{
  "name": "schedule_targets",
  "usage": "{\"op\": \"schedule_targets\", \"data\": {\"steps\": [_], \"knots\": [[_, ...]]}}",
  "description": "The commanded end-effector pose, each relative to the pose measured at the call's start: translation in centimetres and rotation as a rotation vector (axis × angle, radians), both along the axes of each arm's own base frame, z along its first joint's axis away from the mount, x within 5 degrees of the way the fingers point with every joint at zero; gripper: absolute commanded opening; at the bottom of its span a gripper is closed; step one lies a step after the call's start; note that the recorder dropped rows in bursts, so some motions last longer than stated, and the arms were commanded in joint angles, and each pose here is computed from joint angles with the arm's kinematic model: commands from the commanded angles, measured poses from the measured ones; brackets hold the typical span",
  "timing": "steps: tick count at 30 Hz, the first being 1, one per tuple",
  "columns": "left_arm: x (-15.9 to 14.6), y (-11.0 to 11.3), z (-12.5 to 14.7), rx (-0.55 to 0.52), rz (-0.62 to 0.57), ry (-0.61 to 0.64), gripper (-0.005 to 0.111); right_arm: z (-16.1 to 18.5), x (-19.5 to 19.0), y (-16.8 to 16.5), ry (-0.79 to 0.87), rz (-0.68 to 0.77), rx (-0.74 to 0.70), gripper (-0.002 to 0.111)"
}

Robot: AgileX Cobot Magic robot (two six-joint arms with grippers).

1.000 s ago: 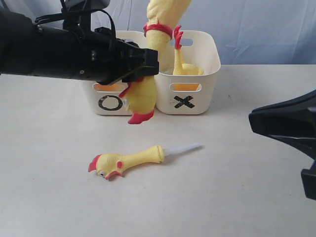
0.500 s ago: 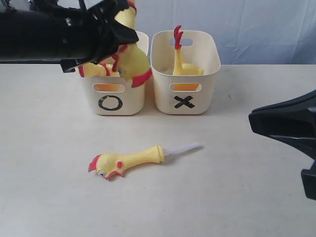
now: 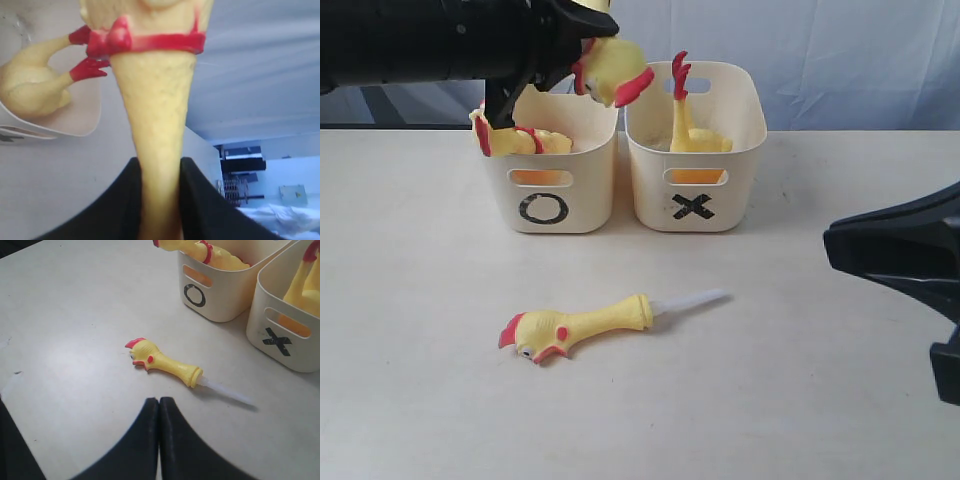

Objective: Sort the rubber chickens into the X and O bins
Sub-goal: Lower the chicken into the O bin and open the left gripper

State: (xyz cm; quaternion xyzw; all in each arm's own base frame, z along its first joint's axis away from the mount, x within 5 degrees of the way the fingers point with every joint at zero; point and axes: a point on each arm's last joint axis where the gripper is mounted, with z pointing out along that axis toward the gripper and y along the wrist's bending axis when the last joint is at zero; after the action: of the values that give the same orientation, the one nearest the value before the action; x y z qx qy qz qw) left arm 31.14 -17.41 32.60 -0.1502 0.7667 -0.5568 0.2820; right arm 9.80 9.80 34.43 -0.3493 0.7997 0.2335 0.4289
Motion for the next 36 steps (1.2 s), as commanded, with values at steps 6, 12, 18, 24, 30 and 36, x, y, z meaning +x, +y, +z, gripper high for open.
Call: {"op": "schedule_targets", "data": {"steps": [6,12,18,24,30,36], "knots": [[-0.4,-1.8,0.1,0.038,0.121,0.002,0.0,0.1,-0.1,0.0,-0.007,0.001,0.009,-0.001],[-0.2,-2.6,-1.1,-0.027,0.077,0.103,0.0,0.1,0.0,0.0,-0.015,-0.003,0.015,-0.001],[0.4,-4.0,-4.1,-0.075,-0.046,0.241,0.0,0.0,-0.1,0.0,-0.005,0.002,0.008,-0.001],[1.3,-3.2,-4.6,-0.072,0.021,0.265,0.0,0.0,-0.1,0.0,-0.004,0.002,0.006,-0.001],[1.7,-2.8,-4.8,-0.056,0.089,0.269,0.0,0.0,-0.1,0.0,-0.004,0.002,0.006,-0.001],[1.8,-2.6,-4.9,-0.065,0.117,0.287,0.0,0.0,-0.1,0.0,-0.004,0.002,0.006,-0.001]]}}
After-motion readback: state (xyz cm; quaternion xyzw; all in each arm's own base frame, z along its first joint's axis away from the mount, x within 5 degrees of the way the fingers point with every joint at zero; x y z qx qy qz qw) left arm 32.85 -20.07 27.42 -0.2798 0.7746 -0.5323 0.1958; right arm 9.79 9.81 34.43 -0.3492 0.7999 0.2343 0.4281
